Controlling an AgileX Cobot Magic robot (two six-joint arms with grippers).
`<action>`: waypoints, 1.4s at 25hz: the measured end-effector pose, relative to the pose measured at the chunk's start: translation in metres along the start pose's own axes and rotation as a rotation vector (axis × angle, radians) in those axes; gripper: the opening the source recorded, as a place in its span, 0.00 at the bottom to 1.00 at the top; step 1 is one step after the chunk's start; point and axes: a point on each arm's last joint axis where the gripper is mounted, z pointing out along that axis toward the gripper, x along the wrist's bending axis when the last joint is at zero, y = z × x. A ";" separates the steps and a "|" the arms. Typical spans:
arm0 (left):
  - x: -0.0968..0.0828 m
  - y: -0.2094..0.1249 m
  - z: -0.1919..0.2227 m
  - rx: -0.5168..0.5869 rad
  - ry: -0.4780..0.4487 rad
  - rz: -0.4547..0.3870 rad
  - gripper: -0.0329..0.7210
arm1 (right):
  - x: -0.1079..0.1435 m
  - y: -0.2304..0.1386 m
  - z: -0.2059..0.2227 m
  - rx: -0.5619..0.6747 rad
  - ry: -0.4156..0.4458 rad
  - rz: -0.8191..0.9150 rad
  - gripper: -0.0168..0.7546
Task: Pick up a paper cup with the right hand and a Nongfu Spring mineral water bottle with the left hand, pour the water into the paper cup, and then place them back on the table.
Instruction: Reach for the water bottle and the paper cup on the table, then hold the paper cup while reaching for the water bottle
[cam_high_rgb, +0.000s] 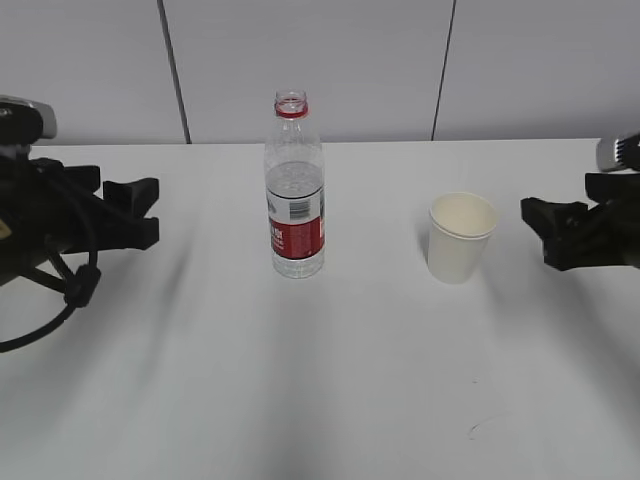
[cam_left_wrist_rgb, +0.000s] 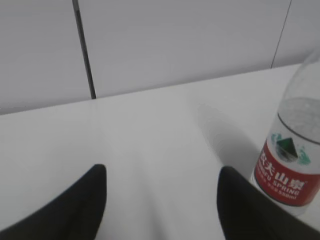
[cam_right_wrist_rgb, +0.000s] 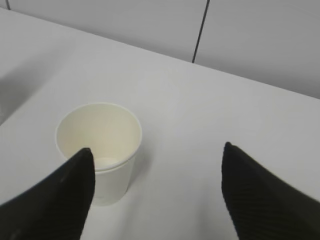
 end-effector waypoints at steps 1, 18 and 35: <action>-0.001 -0.003 0.002 0.012 -0.008 0.008 0.62 | 0.002 -0.005 0.005 0.004 0.014 -0.003 0.79; -0.013 -0.035 0.026 -0.015 -0.133 0.064 0.62 | 0.023 -0.079 0.058 -0.022 0.140 0.073 0.79; -0.016 -0.038 0.028 -0.021 -0.164 0.084 0.62 | 0.026 -0.099 0.103 -0.064 0.192 0.054 0.80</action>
